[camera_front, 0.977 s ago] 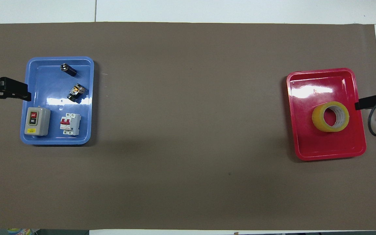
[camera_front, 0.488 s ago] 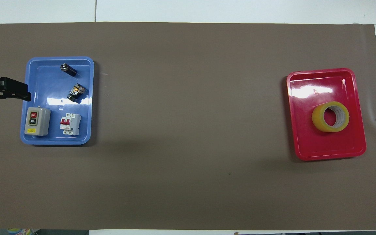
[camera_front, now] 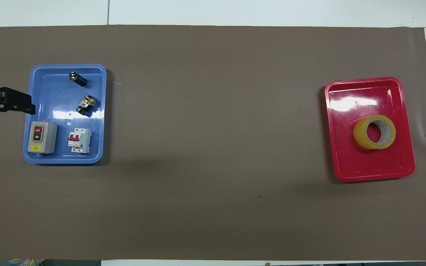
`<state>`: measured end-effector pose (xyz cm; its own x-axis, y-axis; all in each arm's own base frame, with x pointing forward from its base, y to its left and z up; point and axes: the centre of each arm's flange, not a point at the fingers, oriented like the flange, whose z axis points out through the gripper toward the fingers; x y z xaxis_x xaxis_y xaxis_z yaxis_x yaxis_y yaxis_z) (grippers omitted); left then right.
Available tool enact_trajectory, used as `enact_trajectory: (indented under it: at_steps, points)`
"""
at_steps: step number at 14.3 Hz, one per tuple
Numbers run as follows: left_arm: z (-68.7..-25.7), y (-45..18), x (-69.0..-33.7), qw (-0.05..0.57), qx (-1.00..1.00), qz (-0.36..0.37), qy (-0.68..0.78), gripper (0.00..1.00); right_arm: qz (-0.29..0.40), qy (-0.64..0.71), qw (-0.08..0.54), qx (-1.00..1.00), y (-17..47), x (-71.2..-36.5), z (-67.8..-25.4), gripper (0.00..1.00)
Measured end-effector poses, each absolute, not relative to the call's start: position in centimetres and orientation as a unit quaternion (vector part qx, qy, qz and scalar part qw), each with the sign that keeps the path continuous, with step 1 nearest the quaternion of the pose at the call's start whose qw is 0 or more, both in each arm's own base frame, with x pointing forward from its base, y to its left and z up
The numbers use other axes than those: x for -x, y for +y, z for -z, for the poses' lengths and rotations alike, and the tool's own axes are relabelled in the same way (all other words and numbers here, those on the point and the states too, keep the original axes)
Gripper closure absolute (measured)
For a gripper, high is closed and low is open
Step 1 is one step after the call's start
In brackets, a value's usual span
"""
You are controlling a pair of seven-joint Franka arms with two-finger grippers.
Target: Place and move tape with both arms
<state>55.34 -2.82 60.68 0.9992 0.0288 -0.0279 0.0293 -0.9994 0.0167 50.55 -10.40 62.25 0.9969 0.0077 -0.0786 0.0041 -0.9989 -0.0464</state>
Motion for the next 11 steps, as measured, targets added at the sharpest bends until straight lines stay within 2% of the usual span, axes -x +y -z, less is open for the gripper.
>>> enact_trajectory:
  at_steps: [11]
  points:
    - [-60.7,-2.8,-55.3,0.009,-1.0,0.014,0.015,0.0,-0.026,-0.021,-0.005,0.999,-8.9,-51.0,-63.8,0.0]
